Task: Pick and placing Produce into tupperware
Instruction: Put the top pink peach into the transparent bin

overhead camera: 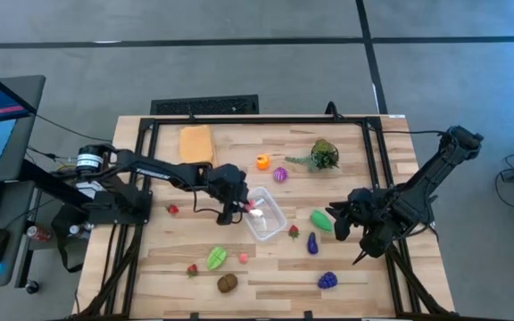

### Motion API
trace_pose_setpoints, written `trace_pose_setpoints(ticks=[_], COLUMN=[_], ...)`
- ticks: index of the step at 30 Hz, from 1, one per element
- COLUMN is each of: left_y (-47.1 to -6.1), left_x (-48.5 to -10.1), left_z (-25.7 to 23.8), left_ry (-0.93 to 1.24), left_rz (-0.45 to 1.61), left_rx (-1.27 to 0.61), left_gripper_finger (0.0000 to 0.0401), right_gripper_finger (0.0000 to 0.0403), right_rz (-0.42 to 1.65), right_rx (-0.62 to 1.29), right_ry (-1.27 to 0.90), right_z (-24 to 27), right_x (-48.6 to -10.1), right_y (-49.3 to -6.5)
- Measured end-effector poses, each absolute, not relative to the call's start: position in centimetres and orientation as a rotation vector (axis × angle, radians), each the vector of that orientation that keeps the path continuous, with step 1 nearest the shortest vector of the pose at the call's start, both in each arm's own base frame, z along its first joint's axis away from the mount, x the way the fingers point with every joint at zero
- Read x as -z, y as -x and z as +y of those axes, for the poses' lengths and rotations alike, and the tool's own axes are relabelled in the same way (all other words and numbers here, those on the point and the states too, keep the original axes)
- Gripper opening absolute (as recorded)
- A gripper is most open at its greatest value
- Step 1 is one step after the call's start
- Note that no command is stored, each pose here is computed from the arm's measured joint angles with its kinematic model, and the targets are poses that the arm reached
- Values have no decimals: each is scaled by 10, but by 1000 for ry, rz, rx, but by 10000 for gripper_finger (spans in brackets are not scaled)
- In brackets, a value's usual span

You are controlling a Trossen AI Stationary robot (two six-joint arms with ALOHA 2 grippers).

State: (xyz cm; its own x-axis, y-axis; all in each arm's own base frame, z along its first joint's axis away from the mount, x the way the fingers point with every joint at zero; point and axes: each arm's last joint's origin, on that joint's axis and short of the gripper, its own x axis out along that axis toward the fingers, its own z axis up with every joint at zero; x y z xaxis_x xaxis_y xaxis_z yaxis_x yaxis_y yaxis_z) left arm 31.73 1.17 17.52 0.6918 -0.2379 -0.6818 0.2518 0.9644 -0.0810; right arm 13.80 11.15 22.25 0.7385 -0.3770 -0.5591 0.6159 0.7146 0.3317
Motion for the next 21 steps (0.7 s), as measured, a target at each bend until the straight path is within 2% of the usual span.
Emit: trace_pose_setpoints(ticks=[11, 21], left_y=[-319, -321], left_x=[-172, -174], left_z=[9, 10], left_ry=[-62, -74], left_rz=[775, 755], left_rx=[202, 178], left_gripper_finger=[106, 161], right_gripper_finger=[134, 133], right_rz=[479, 477], right_rx=[567, 566], right_ry=[-535, -539], right_z=[112, 112], right_x=[-223, -223], right_y=[-139, -139])
